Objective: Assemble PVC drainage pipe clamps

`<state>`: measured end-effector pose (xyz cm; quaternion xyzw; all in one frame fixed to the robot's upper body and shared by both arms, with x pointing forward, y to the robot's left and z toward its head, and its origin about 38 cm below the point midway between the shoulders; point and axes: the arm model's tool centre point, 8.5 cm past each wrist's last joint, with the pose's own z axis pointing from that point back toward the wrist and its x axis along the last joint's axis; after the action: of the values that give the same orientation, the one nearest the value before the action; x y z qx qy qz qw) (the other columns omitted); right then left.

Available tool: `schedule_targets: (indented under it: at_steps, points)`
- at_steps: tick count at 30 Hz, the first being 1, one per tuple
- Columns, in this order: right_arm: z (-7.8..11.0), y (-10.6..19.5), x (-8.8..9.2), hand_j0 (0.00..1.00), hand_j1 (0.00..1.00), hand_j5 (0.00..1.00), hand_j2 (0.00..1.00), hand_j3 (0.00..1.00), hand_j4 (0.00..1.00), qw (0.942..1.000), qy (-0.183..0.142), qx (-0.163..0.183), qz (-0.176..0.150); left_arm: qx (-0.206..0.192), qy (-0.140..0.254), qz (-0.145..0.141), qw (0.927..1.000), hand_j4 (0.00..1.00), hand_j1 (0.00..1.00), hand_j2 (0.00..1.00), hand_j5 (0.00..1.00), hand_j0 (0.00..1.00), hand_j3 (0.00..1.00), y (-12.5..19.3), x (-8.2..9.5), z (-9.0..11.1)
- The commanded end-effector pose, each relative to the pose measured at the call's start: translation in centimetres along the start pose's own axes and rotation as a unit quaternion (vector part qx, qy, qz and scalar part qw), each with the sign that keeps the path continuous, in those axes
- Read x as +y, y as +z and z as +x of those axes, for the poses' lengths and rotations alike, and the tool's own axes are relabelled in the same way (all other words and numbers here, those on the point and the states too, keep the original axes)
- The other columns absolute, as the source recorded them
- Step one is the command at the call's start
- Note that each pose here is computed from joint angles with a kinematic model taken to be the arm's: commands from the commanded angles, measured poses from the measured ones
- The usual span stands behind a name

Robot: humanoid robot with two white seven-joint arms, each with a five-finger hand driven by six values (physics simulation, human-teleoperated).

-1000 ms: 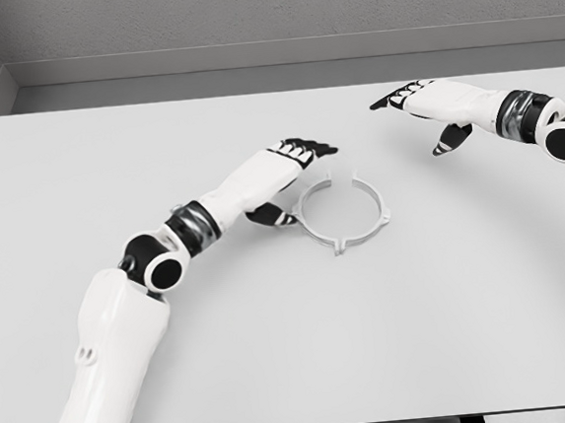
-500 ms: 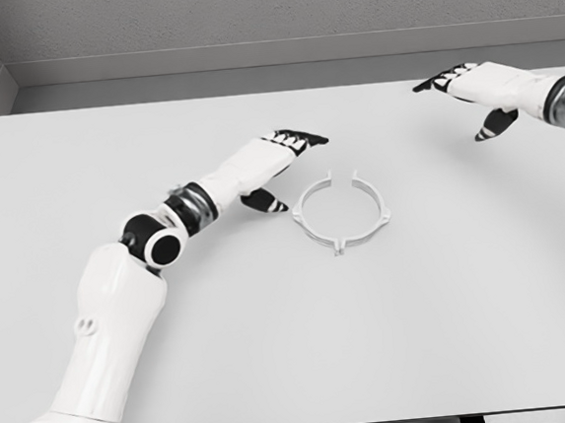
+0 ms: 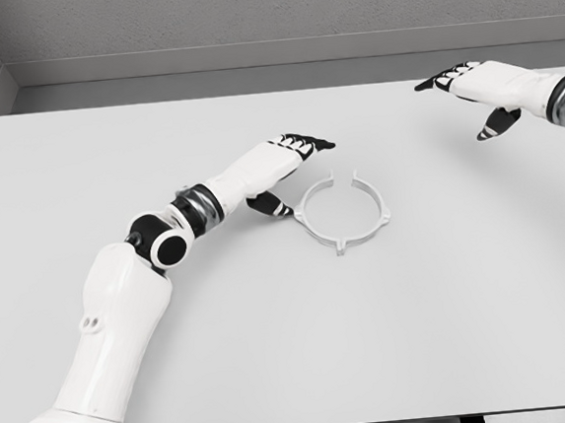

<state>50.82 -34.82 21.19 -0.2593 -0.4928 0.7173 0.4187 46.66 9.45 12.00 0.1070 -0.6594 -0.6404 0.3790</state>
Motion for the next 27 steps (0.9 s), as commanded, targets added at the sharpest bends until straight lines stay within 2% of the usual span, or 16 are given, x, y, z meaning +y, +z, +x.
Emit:
schedule_targets:
  at_steps: [1, 14, 27]
  points:
    - [-0.05, 0.05, -0.05, 1.0, 1.0, 1.0, 1.0, 1.0, 1.0, 1.0, -0.002, 0.0, -0.001, 0.0, 0.003, 0.001, 1.0, 1.0, 1.0, 1.0, 1.0, 1.0, 1.0, 0.0, -0.03, -0.03]
    - [-0.05, 0.05, -0.04, 1.0, 1.0, 1.0, 1.0, 1.0, 1.0, 1.0, -0.002, 0.0, -0.001, -0.007, -0.003, -0.004, 1.0, 1.0, 1.0, 1.0, 1.0, 1.0, 1.0, -0.37, -0.03, 0.46]
    - [0.01, 0.05, -0.07, 1.0, 1.0, 1.0, 1.0, 1.0, 1.0, 1.0, -0.001, -0.001, -0.001, -0.012, -0.011, -0.003, 0.9999, 1.0, 1.0, 1.0, 1.0, 1.0, 1.0, -0.76, 0.69, 0.68]
